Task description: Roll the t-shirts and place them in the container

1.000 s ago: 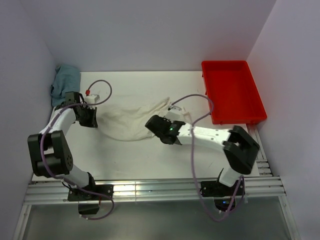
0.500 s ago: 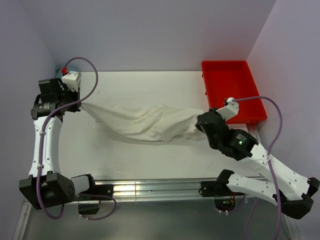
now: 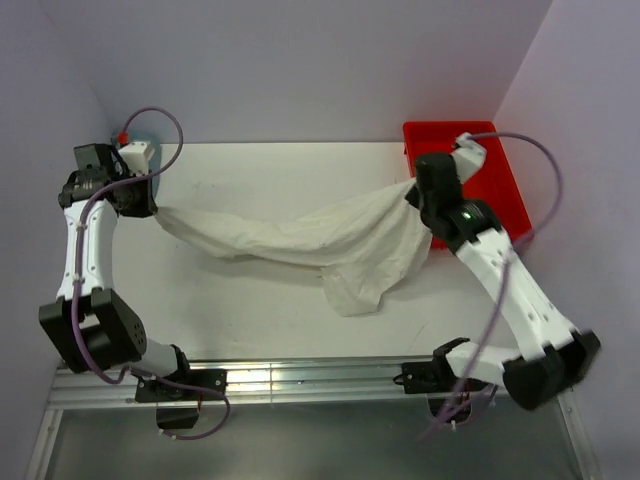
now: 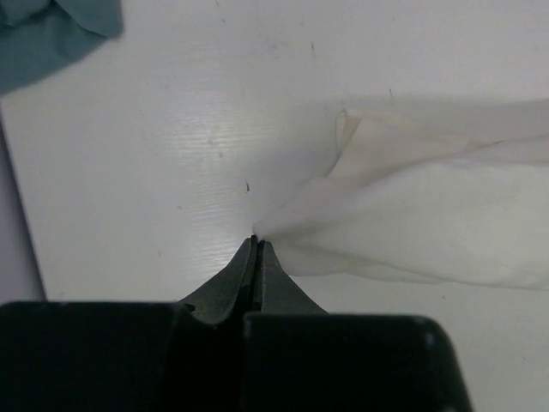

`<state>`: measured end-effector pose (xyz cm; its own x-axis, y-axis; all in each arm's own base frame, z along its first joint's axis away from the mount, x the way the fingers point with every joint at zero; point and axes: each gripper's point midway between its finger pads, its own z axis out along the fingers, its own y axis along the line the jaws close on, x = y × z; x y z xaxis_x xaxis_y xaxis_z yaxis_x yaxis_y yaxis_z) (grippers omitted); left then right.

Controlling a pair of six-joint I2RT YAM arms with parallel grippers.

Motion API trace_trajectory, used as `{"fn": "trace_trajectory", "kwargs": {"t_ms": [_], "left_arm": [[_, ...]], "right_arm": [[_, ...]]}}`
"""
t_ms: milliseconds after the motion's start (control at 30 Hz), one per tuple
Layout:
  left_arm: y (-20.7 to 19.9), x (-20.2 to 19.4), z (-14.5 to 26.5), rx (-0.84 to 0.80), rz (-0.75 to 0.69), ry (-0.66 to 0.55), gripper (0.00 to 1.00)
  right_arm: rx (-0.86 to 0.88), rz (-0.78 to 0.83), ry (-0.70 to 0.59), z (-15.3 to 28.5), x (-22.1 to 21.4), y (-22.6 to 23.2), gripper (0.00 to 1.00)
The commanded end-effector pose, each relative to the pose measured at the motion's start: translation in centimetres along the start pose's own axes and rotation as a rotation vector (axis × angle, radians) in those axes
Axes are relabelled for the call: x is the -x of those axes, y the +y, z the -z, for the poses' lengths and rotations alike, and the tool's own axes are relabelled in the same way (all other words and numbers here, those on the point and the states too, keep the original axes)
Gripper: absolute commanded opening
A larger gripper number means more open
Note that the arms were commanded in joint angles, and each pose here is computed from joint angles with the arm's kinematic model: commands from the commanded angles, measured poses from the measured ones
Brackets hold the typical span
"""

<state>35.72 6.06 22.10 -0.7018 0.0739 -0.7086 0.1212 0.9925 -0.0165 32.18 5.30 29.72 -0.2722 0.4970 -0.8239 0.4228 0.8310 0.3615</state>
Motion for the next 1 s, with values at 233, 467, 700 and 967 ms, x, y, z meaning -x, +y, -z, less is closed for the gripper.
{"fn": "trace_trajectory", "kwargs": {"t_ms": [233,467,700,967], "left_arm": [[1.5,-4.1,-9.0,-0.068,0.043,0.181,0.00],[2.0,-5.8,-11.5,-0.079,0.058,0.231,0.00],[1.8,-6.6,-12.2,-0.090,0.058,0.244,0.00],[1.5,-6.7,-12.3,-0.114,0.063,0.248,0.00]], "right_arm": [[0.008,0.189,0.353,-12.6,-12.8,5.5,0.00],[-0.084,0.198,0.320,-12.2,-11.8,3.5,0.65],[-0.061,0.116,0.322,-7.4,-13.2,-1.0,0.66],[-0.015,0.024,0.416,-6.8,-20.1,-4.7,0.38]]}}
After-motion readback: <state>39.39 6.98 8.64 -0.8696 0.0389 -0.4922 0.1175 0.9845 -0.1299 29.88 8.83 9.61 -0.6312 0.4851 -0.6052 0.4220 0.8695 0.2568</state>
